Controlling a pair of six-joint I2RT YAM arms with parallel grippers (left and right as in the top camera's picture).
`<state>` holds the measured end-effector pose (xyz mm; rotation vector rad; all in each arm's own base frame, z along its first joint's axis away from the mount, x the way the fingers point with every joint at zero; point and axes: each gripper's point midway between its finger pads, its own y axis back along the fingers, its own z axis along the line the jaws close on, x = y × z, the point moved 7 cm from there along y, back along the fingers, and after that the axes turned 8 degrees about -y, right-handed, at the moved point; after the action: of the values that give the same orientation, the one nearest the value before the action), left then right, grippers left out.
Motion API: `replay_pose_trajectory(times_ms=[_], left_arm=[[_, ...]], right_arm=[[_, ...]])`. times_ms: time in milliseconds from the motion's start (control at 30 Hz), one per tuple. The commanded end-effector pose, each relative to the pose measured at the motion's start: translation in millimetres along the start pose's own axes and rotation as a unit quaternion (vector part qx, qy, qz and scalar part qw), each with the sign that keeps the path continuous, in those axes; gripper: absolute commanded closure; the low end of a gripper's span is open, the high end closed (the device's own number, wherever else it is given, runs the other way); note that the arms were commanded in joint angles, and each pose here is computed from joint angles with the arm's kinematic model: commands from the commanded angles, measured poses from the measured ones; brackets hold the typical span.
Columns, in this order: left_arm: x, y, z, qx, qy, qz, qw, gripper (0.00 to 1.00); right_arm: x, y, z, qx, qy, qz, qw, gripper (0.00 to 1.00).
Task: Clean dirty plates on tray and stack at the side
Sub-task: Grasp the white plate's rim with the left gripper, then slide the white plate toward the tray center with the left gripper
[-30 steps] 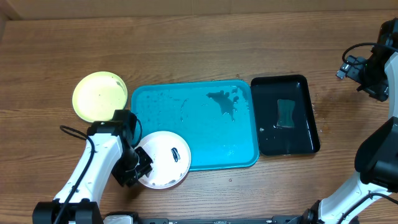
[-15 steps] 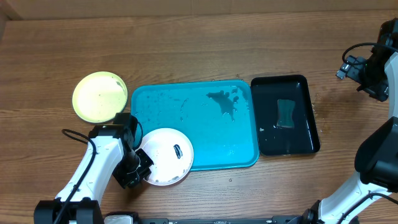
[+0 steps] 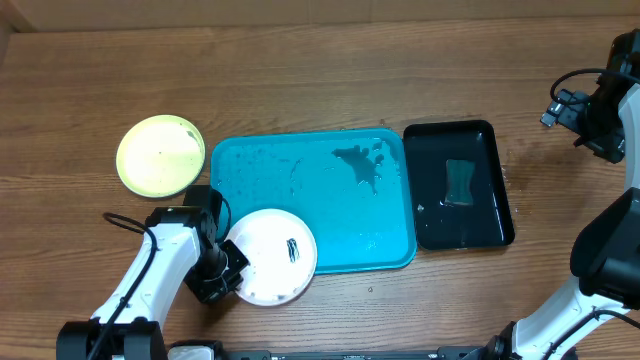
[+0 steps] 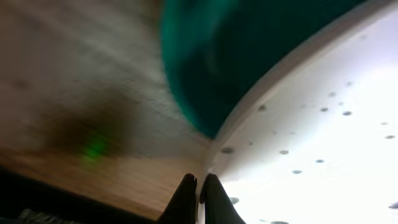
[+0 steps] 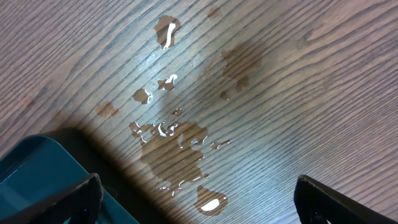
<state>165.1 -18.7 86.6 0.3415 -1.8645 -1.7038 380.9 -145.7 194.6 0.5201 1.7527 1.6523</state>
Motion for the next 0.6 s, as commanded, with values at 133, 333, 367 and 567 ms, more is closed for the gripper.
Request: replay_pose_trajectory(times_ms=[133, 333, 367, 567], left_arm=[[-17.1, 17.4, -34.9, 0.121, -0.029, -0.025, 0.992, 0.96], [-30.5, 25.6, -53.3, 0.175, -0.071, -0.065, 0.98, 0.96], [-33.4, 26.3, -55.4, 0.175, -0.08, -0.078, 0.978, 0.96], [-44.6, 27.7, -71.0, 0.154, -0.116, -0.151, 0.97, 0.96]], right_arm=[[-3.2, 8.4, 1.6, -0.008, -0.003, -0.014, 1.0, 0.0], [-3.1, 8.4, 1.8, -0.008, -0.002, -0.014, 1.0, 0.0], [-3.1, 8.4, 1.8, -0.008, -0.002, -0.014, 1.0, 0.0], [-3.2, 8.4, 1.6, -0.008, -0.003, -0.014, 1.0, 0.0]])
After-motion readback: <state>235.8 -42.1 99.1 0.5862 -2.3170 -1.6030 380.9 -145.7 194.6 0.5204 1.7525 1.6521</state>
